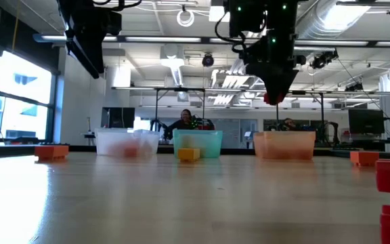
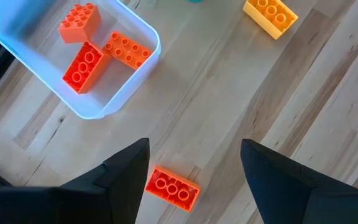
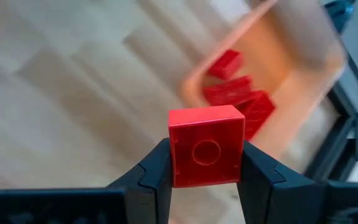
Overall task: Sort & place blocks by color
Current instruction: Put the red game piece into the orange bin
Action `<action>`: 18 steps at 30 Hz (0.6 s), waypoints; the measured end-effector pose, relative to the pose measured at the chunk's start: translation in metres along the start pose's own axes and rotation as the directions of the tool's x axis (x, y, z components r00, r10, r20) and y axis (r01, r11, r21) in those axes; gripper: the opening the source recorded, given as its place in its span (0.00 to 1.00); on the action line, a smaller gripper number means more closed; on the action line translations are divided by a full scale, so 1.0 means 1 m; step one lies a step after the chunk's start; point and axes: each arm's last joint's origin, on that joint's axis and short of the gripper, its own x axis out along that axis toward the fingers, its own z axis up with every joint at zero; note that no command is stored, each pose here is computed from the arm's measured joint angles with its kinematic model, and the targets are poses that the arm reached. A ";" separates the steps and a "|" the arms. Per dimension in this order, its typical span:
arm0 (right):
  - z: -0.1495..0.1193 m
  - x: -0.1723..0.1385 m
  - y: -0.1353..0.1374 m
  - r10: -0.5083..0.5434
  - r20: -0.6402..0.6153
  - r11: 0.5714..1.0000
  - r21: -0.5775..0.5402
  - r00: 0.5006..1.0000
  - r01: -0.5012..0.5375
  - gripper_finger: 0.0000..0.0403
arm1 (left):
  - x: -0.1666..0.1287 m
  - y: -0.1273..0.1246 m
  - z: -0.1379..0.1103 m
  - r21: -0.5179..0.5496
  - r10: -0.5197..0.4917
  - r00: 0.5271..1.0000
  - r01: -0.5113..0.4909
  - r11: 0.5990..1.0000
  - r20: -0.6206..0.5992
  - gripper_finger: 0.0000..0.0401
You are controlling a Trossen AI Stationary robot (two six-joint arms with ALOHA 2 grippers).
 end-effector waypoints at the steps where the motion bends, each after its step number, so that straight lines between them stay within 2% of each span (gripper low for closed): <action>1: 0.004 0.003 -0.007 -0.007 -0.008 1.000 0.003 1.000 0.007 0.28 | 0.000 0.000 0.000 -0.001 0.000 1.000 0.000 1.000 0.000 0.60; 7: 0.023 0.024 -0.050 -0.029 -0.081 1.000 0.000 0.996 0.029 0.28 | 0.000 0.000 0.000 -0.034 0.009 1.000 -0.009 0.999 0.002 0.60; 13: 0.038 0.053 -0.086 0.040 -0.164 0.999 0.037 0.986 -0.034 0.28 | 0.000 0.000 0.000 -0.091 0.016 1.000 -0.016 0.996 0.004 0.60; 18: 0.047 0.075 -0.103 0.133 -0.202 0.991 0.047 0.970 -0.126 0.28 | 0.000 0.001 -0.001 -0.130 0.019 1.000 -0.019 0.991 -0.004 0.60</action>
